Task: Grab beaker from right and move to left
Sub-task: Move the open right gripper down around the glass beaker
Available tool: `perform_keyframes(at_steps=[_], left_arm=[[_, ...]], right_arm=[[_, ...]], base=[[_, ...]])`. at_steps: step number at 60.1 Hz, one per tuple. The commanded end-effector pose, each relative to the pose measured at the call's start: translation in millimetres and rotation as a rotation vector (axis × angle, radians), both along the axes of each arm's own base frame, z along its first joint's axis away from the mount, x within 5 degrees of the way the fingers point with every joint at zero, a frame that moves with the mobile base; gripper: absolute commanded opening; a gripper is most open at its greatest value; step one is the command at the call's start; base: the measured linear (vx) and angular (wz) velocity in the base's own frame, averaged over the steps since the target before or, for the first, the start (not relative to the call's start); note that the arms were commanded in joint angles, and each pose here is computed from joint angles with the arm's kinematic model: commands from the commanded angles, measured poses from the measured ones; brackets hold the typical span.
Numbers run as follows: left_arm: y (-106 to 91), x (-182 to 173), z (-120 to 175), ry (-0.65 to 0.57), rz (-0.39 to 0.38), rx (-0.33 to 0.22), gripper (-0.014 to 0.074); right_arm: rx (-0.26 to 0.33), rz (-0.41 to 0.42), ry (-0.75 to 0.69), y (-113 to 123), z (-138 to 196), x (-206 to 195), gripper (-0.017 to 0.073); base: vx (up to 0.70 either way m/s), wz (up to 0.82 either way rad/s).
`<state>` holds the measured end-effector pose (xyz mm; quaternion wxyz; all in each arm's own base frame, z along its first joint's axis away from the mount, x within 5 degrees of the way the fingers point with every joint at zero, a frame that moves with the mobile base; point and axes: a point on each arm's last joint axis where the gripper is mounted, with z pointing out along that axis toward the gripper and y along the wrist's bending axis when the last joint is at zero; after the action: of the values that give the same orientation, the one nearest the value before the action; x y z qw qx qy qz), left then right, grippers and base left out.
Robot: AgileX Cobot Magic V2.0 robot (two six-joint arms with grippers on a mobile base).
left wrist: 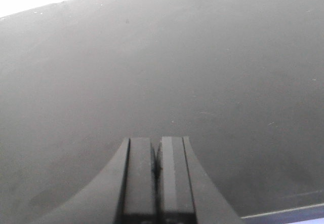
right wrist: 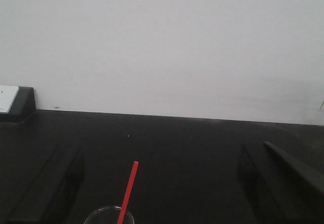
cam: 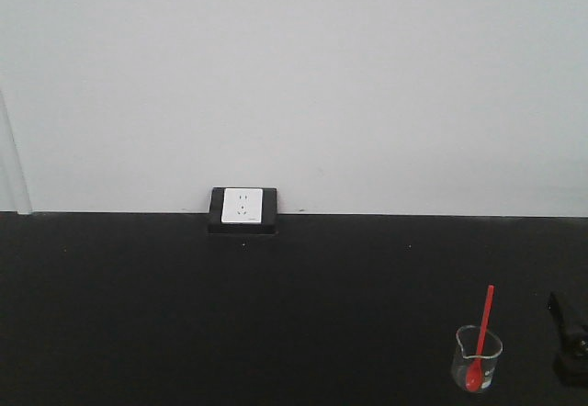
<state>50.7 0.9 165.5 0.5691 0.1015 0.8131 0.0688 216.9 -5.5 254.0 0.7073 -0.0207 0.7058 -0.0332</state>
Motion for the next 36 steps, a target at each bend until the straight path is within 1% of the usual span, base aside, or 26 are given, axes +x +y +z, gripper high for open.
perform_keyframes(at_steps=[1, 3, 7, 11, 14, 20, 23, 27, 29, 32, 36], left_arm=[[-0.9, 2, 1, -0.064, -0.011, -0.003, -0.0006], [-0.9, 2, 1, -0.064, -0.011, -0.003, -0.0006], [-0.9, 2, 1, -0.064, -0.011, -0.003, -0.0006], [-0.9, 2, 1, -0.064, -0.011, -0.003, -0.0006], [-0.9, 2, 1, -0.064, -0.011, -0.003, -0.0006], [-0.9, 2, 1, -0.064, -0.011, -0.003, -0.0006], [-0.9, 2, 1, -0.064, -0.011, -0.003, -0.0006], [-0.9, 2, 1, -0.064, -0.011, -0.003, -0.0006], [-0.9, 2, 1, -0.064, -0.011, -0.003, -0.0006], [-0.9, 2, 1, -0.064, -0.011, -0.003, -0.0006], [-0.9, 2, 1, -0.064, -0.011, -0.003, -0.0006]], right_arm=[[0.006, 0.001, -0.178, 0, 19, 7, 0.0726], [0.013, 0.002, -0.183, 0, 18, 9, 0.0724], [0.063, 0.003, -0.19, -1, 15, 13, 0.0715], [0.079, 0.007, -0.174, -1, 8, 18, 0.07], [0.081, 0.02, -0.148, 1, -2, 24, 0.0687], [0.065, 0.098, -0.106, 7, -23, 37, 0.0664], [0.068, 0.143, -0.086, 11, -36, 43, 0.0654], [0.099, 0.204, -0.076, 17, -52, 49, 0.0643], [0.115, 0.218, -0.078, 18, -59, 52, 0.0637], [0.141, 0.227, -0.058, 18, -74, 56, 0.0632], [0.155, 0.233, -0.047, 19, -89, 59, 0.0628]], base=[[0.0, 0.0], [0.0, 0.0], [0.0, 0.0], [0.0, 0.0], [0.0, 0.0], [0.0, 0.0], [0.0, 0.0], [0.0, 0.0], [0.0, 0.0], [0.0, 0.0], [0.0, 0.0]])
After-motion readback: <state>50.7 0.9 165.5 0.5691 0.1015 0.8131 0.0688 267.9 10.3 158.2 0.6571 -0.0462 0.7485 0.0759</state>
